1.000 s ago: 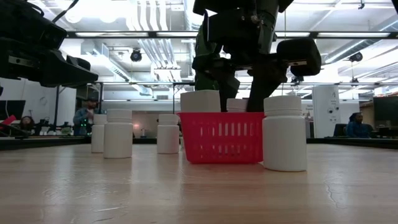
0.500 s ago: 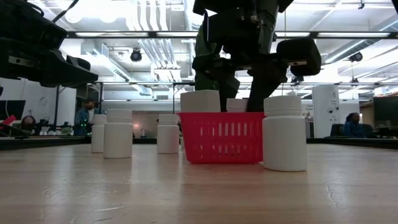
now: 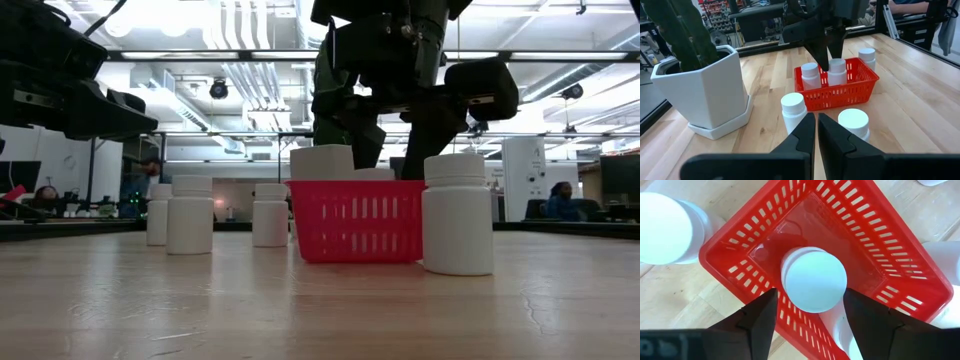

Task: Pick and place pill bottles into a basket
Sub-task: Put the white pill bottle into the red bin

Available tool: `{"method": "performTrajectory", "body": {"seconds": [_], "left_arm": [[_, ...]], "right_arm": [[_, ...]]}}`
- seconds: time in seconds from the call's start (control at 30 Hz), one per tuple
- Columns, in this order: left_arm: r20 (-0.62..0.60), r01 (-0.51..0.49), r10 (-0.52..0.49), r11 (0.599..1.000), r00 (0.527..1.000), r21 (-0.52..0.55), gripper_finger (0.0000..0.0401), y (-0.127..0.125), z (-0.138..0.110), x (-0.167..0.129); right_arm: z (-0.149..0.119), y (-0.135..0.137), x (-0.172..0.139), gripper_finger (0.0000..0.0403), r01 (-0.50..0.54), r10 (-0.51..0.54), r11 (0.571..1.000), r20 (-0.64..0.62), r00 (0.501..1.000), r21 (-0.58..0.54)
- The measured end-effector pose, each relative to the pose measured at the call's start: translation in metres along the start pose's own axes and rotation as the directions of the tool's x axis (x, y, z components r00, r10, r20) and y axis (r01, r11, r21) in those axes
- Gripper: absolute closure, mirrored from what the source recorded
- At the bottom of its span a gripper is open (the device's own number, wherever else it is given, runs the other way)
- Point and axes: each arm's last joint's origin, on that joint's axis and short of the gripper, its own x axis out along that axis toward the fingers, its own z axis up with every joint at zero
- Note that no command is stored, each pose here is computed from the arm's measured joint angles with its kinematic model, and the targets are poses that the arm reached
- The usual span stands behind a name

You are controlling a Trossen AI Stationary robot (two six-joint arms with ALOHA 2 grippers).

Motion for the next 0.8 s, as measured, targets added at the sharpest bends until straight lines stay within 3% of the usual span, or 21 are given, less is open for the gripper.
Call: {"method": "performTrajectory", "body": {"seconds": [0.8], "left_arm": [[0.000, 0.000, 0.000, 1.000, 1.000, 0.000, 0.0398, 0.0000, 0.0000, 0.0000]], "right_arm": [[0.0000, -0.0001, 0.0000, 0.0188, 0.003, -0.003, 1.000, -0.001, 1.000, -0.007]]}}
